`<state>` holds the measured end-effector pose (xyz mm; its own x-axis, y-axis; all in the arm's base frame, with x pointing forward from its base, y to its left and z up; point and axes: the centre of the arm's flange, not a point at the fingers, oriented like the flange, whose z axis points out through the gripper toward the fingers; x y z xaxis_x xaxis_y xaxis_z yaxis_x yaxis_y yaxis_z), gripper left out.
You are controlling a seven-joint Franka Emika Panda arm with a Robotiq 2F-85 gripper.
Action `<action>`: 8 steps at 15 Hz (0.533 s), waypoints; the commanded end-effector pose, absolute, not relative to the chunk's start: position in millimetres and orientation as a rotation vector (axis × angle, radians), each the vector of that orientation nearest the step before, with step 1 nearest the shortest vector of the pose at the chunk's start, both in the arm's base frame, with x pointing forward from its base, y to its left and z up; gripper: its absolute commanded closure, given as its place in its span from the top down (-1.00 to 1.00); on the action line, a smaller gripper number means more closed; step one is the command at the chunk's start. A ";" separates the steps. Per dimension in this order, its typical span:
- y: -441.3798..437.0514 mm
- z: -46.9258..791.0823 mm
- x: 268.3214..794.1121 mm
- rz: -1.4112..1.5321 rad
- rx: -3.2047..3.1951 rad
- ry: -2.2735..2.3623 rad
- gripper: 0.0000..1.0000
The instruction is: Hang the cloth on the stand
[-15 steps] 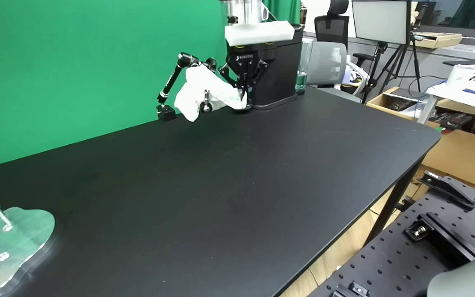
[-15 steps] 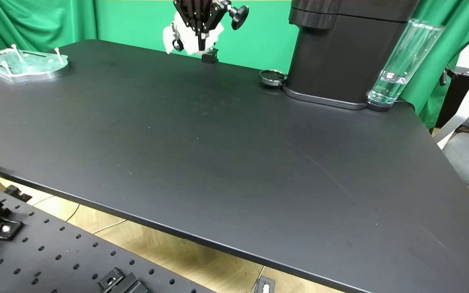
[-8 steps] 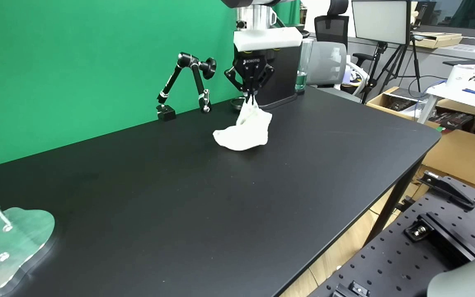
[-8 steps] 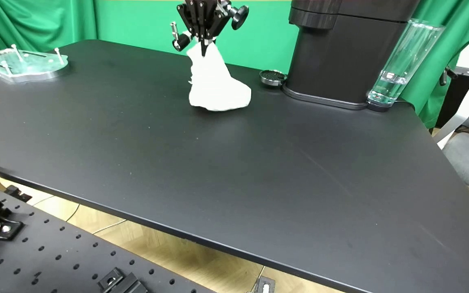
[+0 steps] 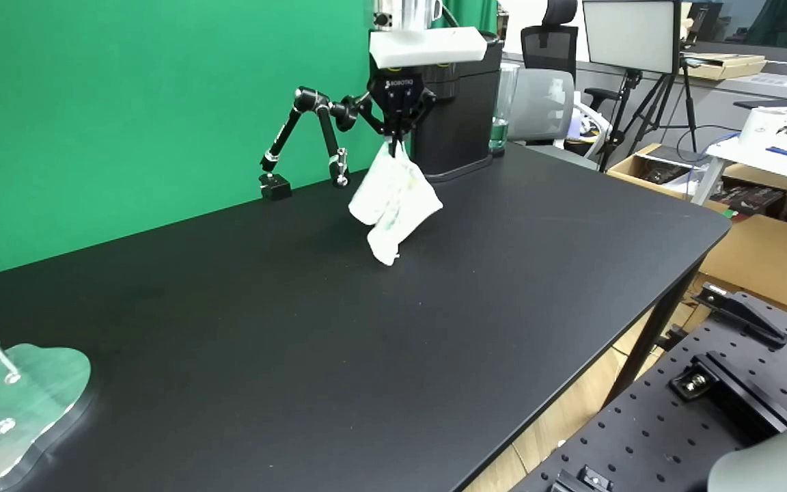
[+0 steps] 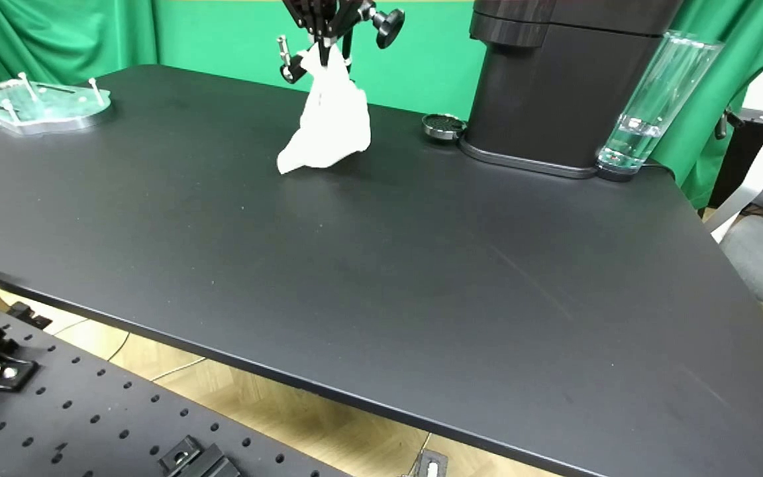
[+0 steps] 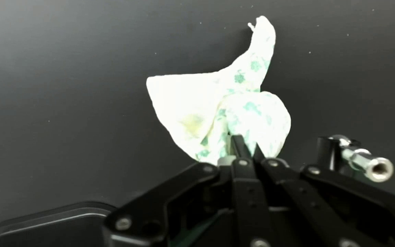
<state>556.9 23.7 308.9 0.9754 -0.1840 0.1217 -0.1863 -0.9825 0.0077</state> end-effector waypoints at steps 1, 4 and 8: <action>64.2 336.4 556.0 0.255 3.110 -0.198 -0.99; 114.9 355.8 557.3 0.301 3.131 -0.092 -0.99; 160.4 373.6 563.1 0.358 3.137 0.016 -0.99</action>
<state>553.3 140.1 357.1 0.9785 -0.0032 0.2063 0.0021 -0.9997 -0.0252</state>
